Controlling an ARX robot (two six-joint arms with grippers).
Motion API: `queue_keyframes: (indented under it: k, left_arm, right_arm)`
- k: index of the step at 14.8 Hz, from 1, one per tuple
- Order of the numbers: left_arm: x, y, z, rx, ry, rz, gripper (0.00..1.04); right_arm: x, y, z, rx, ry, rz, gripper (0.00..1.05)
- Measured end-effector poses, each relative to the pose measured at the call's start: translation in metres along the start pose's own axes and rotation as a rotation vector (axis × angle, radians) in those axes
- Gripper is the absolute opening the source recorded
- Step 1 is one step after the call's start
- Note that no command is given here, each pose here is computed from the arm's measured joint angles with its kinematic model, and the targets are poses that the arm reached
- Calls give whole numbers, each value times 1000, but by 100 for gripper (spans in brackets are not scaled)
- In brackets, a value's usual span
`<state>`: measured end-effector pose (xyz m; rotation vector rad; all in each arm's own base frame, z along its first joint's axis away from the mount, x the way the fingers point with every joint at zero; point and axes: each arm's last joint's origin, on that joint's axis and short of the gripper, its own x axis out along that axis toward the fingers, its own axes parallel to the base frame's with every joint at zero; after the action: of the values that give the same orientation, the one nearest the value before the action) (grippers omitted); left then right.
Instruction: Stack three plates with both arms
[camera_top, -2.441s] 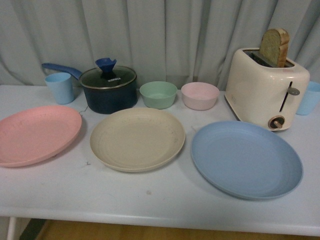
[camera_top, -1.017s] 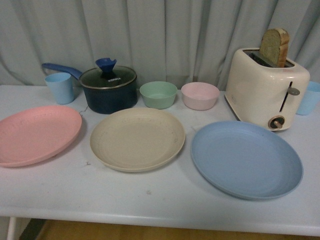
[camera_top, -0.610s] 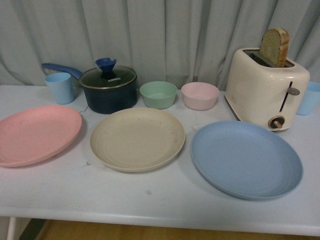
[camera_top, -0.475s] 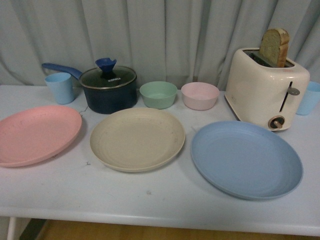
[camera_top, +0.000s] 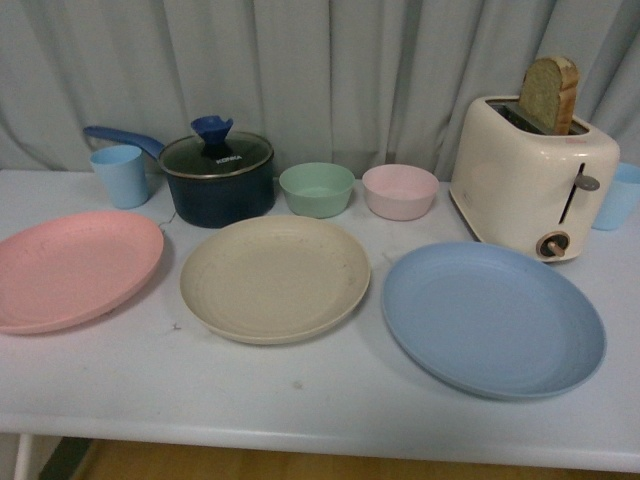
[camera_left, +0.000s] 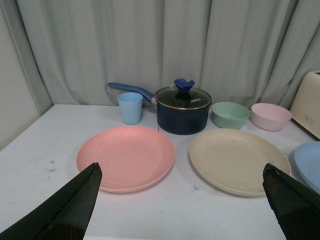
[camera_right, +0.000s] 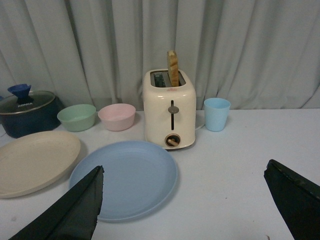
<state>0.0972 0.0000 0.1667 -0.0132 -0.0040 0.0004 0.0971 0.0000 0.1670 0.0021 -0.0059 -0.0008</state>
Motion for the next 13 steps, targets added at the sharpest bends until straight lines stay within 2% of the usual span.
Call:
queue_keyframes:
  k: [13]
  left_arm:
    - [0, 0, 0, 0, 0, 0, 98]
  right_arm:
    - [0, 0, 0, 0, 0, 0, 98]
